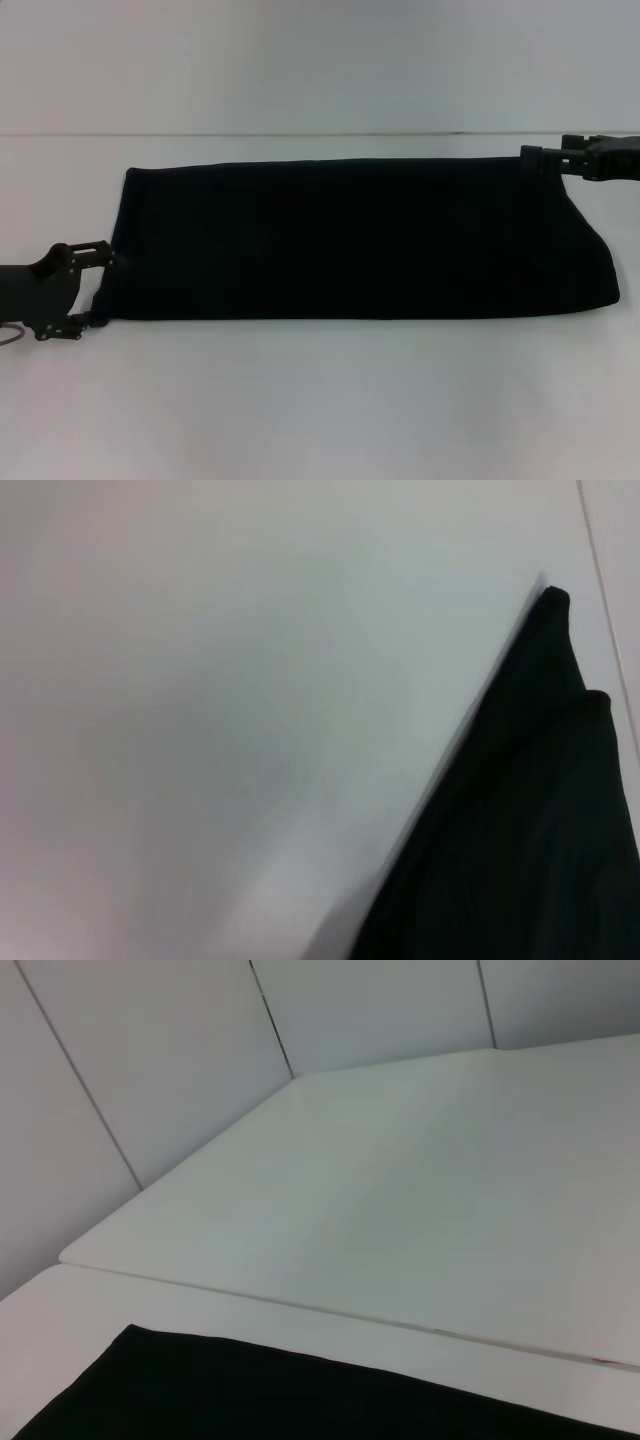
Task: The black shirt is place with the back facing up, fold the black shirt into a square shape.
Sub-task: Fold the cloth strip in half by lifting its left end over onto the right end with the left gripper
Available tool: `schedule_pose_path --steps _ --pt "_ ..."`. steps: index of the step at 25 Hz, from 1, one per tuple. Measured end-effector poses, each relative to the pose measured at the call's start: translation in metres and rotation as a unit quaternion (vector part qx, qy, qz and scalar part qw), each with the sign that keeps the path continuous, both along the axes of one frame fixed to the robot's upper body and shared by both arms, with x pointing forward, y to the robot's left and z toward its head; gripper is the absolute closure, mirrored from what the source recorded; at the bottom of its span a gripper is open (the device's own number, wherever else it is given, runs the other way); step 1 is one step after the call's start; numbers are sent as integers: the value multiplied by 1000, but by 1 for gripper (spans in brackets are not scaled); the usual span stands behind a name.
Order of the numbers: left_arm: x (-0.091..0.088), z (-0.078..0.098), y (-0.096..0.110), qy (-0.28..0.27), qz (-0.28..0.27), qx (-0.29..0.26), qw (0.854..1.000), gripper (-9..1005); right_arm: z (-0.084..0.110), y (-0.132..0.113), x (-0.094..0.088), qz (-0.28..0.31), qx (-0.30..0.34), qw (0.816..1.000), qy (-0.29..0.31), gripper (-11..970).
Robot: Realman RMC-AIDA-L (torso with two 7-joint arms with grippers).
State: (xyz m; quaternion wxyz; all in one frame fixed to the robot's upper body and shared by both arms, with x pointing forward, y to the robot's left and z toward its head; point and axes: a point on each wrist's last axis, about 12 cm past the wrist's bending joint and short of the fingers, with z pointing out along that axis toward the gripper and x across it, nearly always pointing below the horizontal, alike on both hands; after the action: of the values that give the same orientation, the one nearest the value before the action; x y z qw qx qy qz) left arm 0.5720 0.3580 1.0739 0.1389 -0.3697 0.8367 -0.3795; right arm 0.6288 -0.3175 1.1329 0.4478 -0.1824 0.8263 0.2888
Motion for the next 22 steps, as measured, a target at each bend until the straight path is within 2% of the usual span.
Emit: schedule_pose_path --steps 9,22 --pt "2 2 -3 -10 -16 5 1000 155 2 0 1 0 -1 1000 -3 34" --pt "3 1 -6 -29 -51 32 998 453 3 1 2 0 -2 1000 -4 34"
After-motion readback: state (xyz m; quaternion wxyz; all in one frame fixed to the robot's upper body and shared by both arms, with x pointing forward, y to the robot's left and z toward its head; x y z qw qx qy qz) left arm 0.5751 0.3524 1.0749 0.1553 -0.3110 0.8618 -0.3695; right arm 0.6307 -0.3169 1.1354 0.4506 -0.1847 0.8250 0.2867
